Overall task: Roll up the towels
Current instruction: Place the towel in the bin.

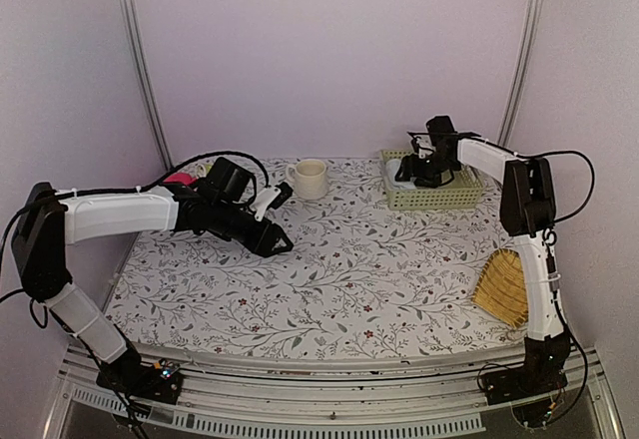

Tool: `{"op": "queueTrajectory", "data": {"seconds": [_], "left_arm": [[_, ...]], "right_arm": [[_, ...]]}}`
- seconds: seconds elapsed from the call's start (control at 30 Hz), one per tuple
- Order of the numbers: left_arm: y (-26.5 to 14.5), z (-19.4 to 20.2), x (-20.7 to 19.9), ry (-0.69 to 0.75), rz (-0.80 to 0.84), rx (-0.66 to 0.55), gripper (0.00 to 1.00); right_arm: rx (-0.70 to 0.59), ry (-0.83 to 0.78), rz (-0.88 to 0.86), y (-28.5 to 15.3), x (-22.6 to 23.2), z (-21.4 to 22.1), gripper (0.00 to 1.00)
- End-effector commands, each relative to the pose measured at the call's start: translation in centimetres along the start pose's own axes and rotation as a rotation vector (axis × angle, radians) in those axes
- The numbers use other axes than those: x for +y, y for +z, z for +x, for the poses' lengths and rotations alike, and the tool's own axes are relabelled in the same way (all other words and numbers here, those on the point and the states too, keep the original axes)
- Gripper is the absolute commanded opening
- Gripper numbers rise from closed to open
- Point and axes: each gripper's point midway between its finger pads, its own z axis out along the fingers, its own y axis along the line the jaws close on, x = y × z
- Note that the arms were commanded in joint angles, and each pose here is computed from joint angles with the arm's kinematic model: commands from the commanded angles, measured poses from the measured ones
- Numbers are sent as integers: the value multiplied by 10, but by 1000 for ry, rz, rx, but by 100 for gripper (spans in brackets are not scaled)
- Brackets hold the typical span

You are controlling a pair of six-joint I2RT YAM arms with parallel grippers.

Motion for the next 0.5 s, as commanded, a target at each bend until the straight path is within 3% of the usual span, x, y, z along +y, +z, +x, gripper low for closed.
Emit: {"op": "queueTrajectory", "data": {"seconds": [0.0,0.23,0.47], "left_arm": [[-1,-6,4,-5,-2,-10,50],[-1,-6,7,-1,-18,-9,50],[-7,-10,16,5,-64,-26,51]], "right_arm": [[-55,-47,-7,-31,11,-18,71],[-51,-74,-25,-36,13,-15,74],[-179,-171,-10,-104,29,-49,81]]}}
